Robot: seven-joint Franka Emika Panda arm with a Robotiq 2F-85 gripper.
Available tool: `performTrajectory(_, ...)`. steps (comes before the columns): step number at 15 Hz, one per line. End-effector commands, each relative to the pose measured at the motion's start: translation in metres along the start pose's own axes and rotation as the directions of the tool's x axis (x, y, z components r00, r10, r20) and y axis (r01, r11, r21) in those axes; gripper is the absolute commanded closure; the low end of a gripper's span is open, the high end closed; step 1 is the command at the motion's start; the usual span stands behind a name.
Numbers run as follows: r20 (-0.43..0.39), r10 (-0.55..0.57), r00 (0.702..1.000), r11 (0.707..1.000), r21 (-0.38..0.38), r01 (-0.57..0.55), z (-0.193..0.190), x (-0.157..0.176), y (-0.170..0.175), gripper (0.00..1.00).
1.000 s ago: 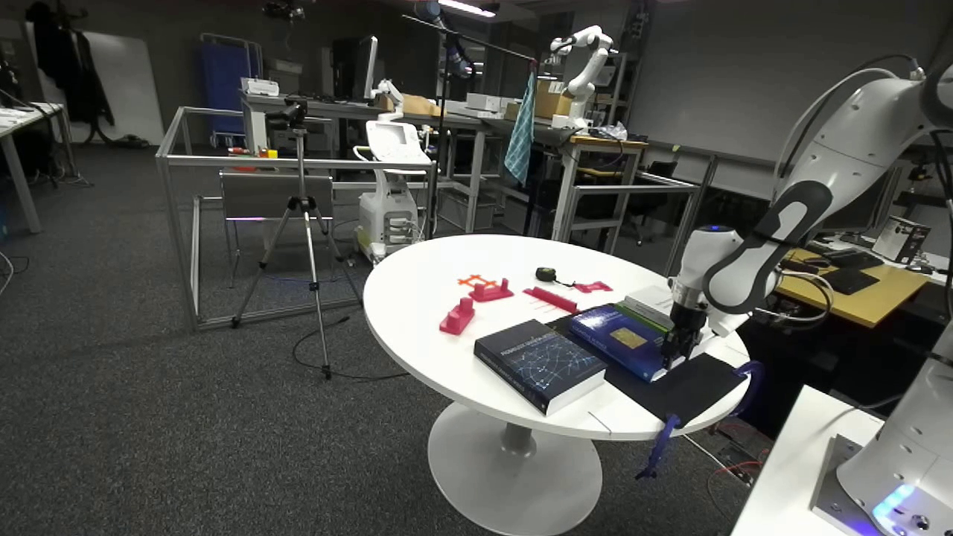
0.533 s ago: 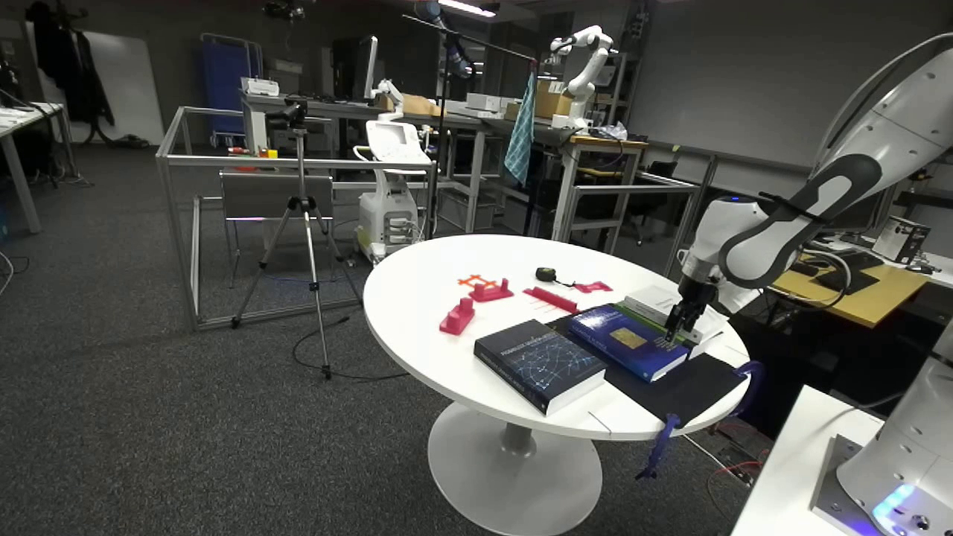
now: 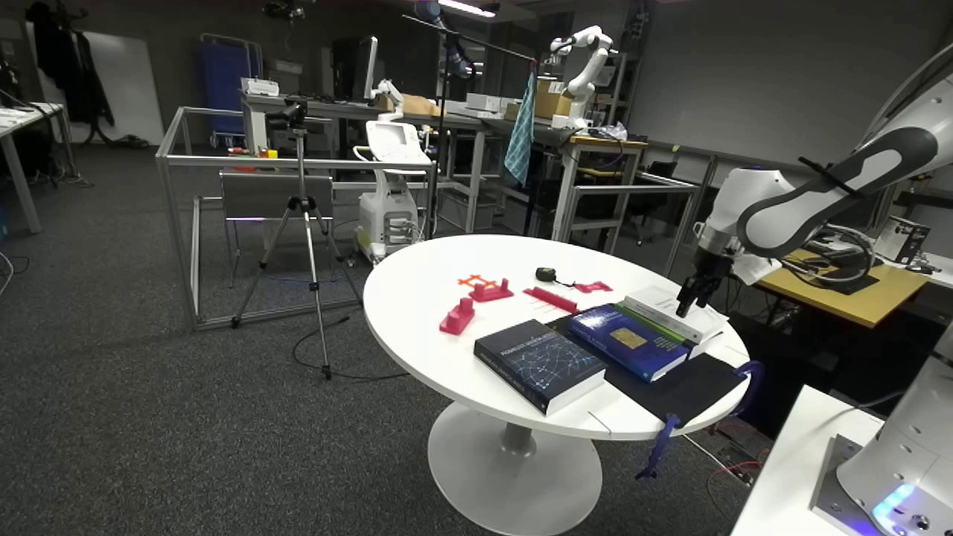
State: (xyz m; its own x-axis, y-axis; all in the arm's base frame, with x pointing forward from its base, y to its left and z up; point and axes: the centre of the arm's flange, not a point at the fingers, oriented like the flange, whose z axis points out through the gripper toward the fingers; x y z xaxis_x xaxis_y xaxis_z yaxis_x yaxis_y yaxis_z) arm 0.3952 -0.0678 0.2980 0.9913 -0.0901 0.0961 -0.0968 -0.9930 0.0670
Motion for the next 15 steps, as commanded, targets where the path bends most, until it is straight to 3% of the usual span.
performTrajectory(1, 0.012, 0.105, 0.994, 0.994, 0.001, -0.105, -0.03, -0.007, 0.015, 0.0)
performTrajectory(4, 0.077, 0.284, 0.956, 0.959, -0.03, -0.282, -0.036, -0.009, 0.019, 0.0)
performTrajectory(8, 0.128, 0.474, 0.871, 0.88, -0.063, -0.47, -0.044, -0.01, 0.029, 0.0)
performTrajectory(11, 0.132, 0.56, 0.818, 0.828, -0.057, -0.558, -0.049, -0.008, 0.037, 0.0)
performTrajectory(15, 0.122, 0.616, 0.778, 0.787, -0.064, -0.614, -0.05, -0.007, 0.041, 0.0)
